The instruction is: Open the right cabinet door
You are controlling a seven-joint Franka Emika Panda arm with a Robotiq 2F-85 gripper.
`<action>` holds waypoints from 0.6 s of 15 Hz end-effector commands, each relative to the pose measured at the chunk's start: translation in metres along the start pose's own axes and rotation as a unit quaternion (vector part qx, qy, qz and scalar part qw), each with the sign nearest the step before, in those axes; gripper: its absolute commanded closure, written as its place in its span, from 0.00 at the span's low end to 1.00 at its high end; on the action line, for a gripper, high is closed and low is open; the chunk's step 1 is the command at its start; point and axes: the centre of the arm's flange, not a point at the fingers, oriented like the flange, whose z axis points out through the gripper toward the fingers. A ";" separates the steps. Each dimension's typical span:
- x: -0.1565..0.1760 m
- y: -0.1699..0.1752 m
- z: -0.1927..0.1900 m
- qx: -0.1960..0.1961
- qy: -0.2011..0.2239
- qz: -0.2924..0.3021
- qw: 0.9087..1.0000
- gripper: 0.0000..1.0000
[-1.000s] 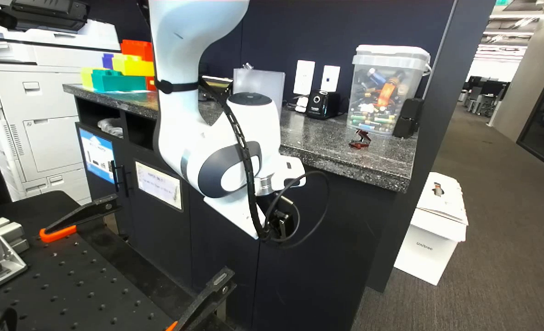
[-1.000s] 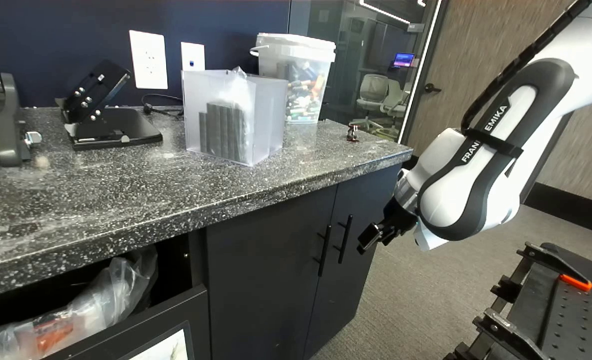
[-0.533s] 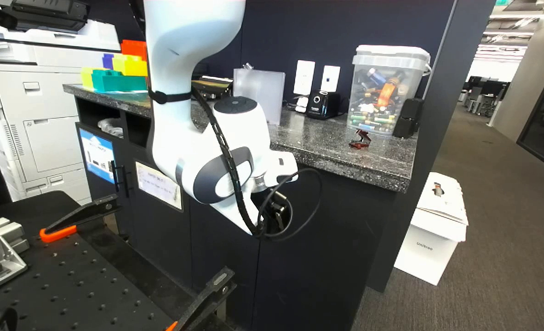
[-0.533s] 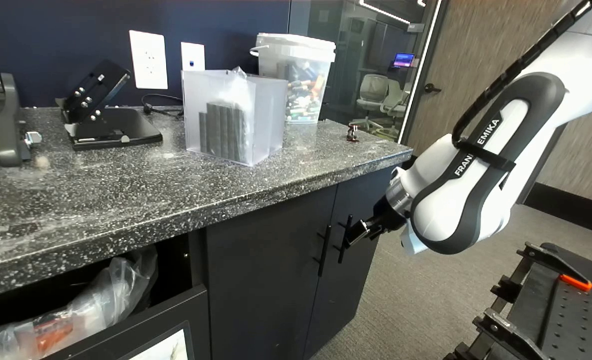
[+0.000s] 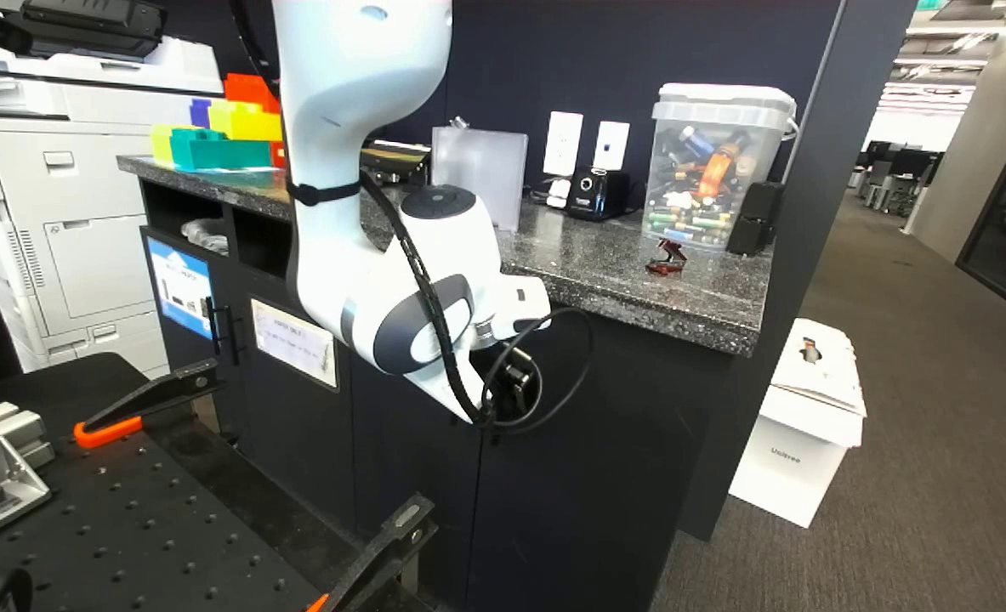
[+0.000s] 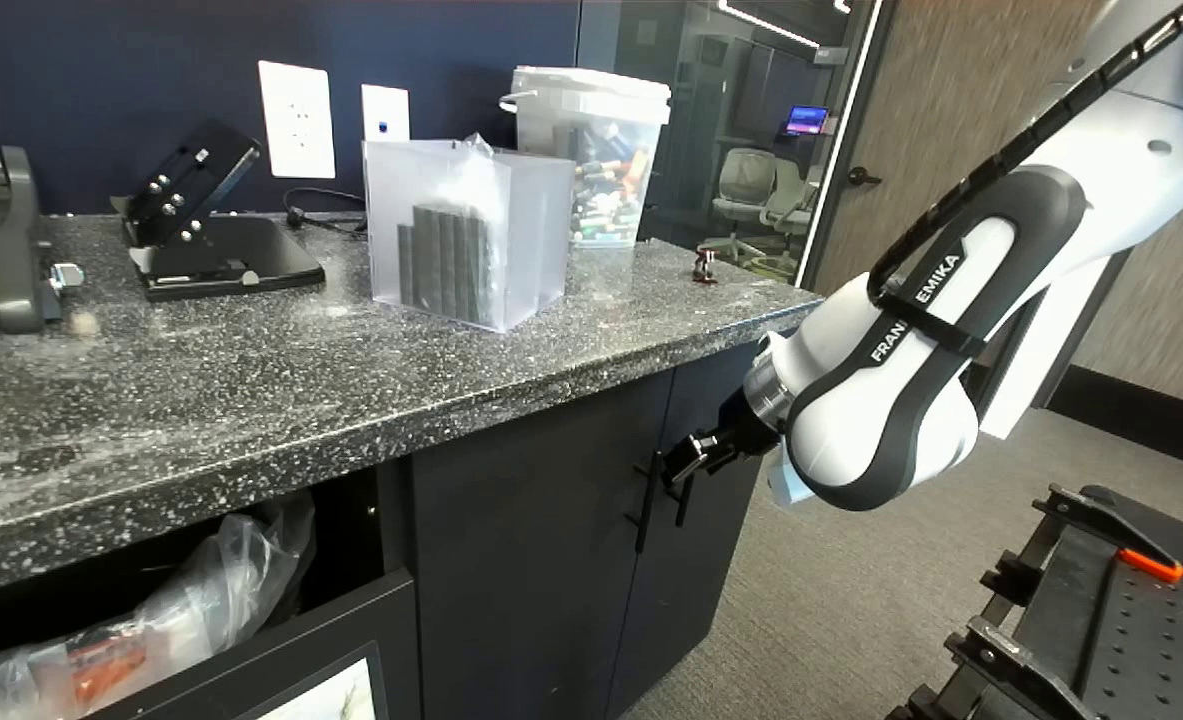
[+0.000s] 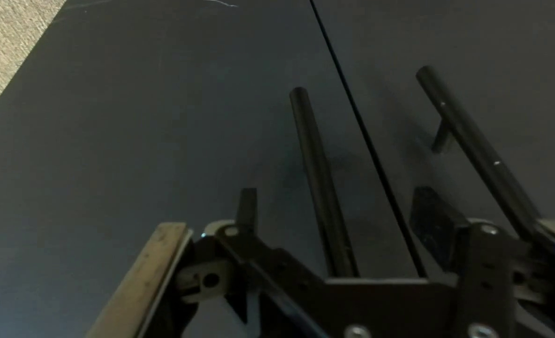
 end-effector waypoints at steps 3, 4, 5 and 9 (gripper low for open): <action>0.008 0.002 0.010 -0.005 0.028 0.009 1.000 0.63; 0.008 0.003 0.009 -0.005 0.030 0.009 1.000 0.69; 0.008 0.004 0.008 -0.006 0.031 0.010 0.999 0.78; -0.003 0.008 -0.002 0.008 0.007 0.025 1.000 1.00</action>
